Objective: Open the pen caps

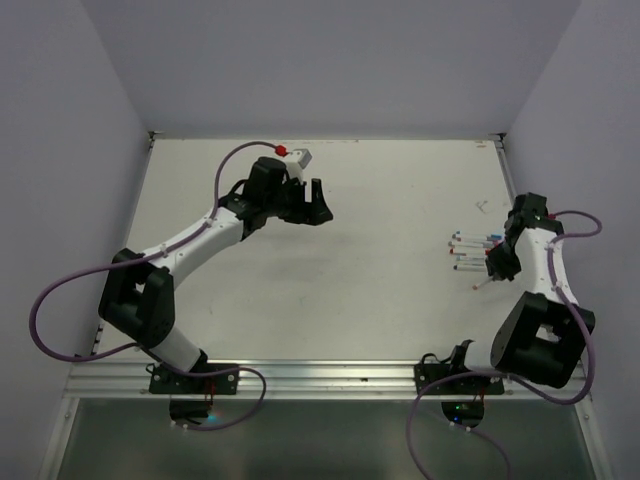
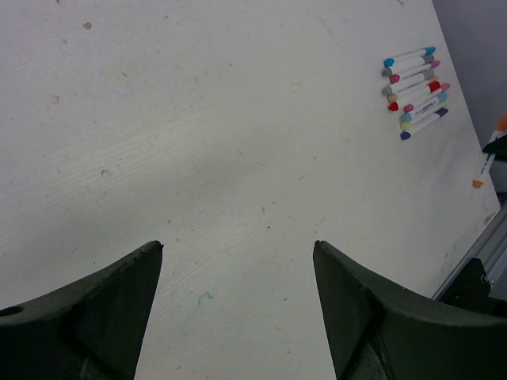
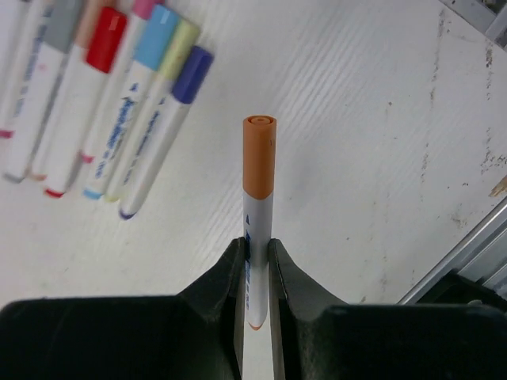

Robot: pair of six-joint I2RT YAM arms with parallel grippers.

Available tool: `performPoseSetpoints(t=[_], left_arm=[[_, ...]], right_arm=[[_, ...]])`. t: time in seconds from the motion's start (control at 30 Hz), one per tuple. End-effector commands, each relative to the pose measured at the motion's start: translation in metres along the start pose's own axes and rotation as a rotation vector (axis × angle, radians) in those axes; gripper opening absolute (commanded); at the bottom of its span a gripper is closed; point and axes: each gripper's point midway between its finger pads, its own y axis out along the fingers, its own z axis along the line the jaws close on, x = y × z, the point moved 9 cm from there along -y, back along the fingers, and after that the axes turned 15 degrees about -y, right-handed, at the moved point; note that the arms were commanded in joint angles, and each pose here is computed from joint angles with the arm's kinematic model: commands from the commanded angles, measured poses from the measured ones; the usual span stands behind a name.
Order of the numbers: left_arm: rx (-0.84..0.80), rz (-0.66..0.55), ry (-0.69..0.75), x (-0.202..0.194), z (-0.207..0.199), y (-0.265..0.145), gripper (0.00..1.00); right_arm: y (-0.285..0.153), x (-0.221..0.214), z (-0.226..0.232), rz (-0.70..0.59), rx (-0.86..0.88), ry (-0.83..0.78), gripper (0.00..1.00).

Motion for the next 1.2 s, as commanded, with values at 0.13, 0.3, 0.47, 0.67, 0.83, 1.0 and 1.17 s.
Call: performPoseSetpoints(t=[0.13, 0.3, 0.47, 0.67, 0.83, 1.0, 1.17], left_arm=[[-0.072, 0.052, -0.060, 0.013, -0.025, -0.016, 0.80], [-0.176, 0.095, -0.168, 0.012, -0.039, -0.025, 0.80], [-0.270, 0.030, -0.268, 0.005, -0.041, -0.046, 0.74], [-0.443, 0.063, -0.398, -0.018, -0.038, -0.066, 0.74], [-0.498, 0.087, -0.405, -0.028, -0.035, -0.077, 0.64], [-0.515, 0.010, -0.392, -0.040, -0.031, -0.084, 0.64], [-0.509, -0.012, -0.367, -0.050, -0.032, -0.079, 0.61]], right_arm=[[-0.078, 0.007, 0.031, -0.140, 0.192, -0.229, 0.00], [-0.105, -0.027, 0.097, -0.122, 0.463, -0.637, 0.00], [-0.125, -0.078, 0.124, -0.208, 0.703, -0.890, 0.00], [-0.121, -0.128, 0.121, -0.199, 0.921, -1.189, 0.00], [-0.134, -0.156, 0.115, -0.227, 1.051, -1.322, 0.00], [-0.155, -0.174, 0.123, -0.251, 1.137, -1.356, 0.00], [-0.173, -0.181, 0.132, -0.283, 1.211, -1.352, 0.00]])
